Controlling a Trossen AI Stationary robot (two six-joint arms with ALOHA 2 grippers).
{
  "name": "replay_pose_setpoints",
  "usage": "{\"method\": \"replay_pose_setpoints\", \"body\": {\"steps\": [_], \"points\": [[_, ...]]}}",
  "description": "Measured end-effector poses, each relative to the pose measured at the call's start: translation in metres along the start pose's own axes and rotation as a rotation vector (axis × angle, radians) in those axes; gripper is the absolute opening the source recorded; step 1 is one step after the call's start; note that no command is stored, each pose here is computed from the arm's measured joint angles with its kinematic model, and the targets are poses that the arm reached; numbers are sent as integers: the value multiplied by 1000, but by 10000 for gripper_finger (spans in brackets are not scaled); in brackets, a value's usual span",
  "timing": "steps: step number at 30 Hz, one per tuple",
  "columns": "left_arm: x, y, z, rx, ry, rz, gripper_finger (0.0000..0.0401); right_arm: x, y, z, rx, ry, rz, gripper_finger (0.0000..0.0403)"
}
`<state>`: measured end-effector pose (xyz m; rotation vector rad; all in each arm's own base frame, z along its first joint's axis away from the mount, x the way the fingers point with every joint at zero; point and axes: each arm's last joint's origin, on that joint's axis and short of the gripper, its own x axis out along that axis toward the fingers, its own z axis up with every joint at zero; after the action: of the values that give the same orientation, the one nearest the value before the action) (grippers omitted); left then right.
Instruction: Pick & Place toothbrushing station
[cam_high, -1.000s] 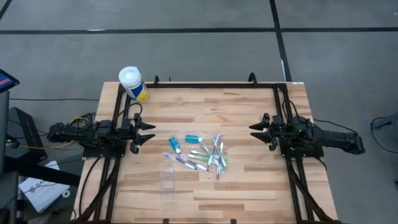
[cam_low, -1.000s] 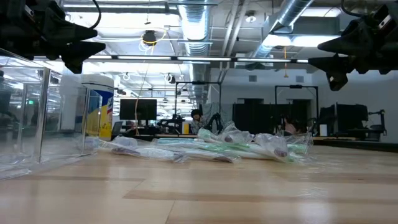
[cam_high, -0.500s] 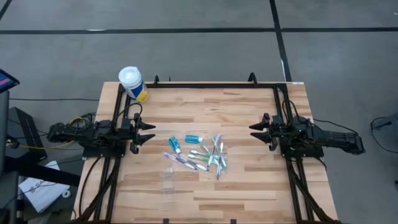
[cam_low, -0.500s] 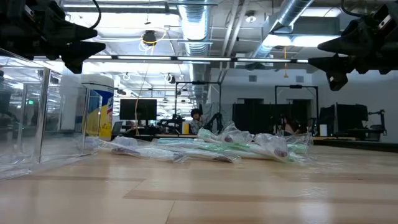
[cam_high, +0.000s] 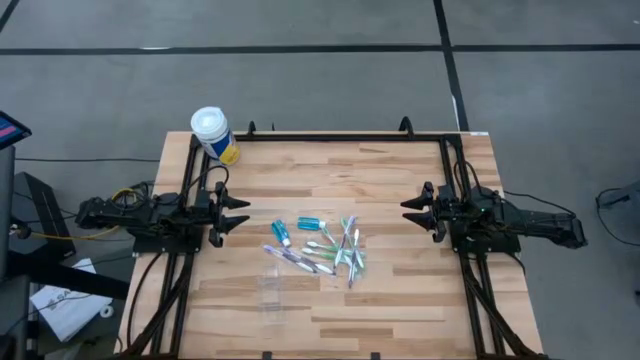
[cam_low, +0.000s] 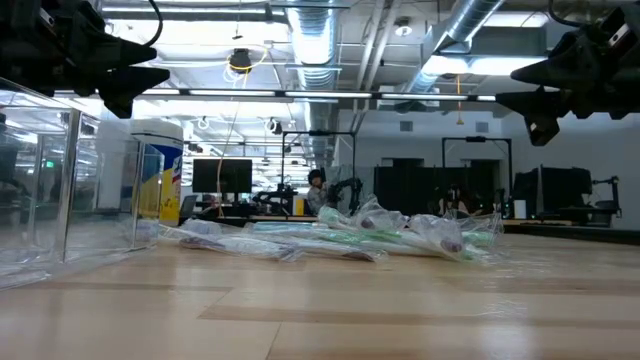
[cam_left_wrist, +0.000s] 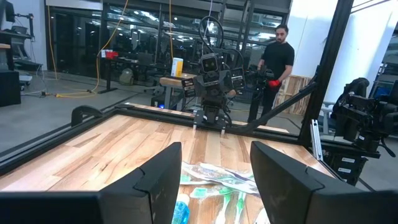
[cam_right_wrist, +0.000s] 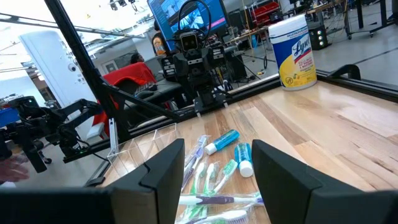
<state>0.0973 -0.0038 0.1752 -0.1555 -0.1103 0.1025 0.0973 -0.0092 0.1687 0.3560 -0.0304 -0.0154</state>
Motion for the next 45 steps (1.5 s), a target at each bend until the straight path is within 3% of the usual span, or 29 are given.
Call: {"method": "replay_pose_setpoints", "body": {"steps": [4, 9, 32, 35, 39, 45], "points": [[0, 0, 0, 12, 0, 2, 188, 0, 0, 0, 0, 0, 0, 177], [0, 1, 0, 157, -4, 44, 187, 0, 0, 0, 0, 0, 0, 177], [0, 1, 7, 144, -72, 46, 186, 0, 0, 1, -1, -8, 3, 177], [-1, 0, 13, 124, -132, 41, 186, 0, 1, 4, -5, -41, 15, 177], [-3, -2, 23, 8, -237, 7, 186, -1, 4, 12, -14, -125, 41, 177], [-5, -3, 31, -165, -317, -42, 186, -6, 10, 33, 26, -366, 54, 177]]}}
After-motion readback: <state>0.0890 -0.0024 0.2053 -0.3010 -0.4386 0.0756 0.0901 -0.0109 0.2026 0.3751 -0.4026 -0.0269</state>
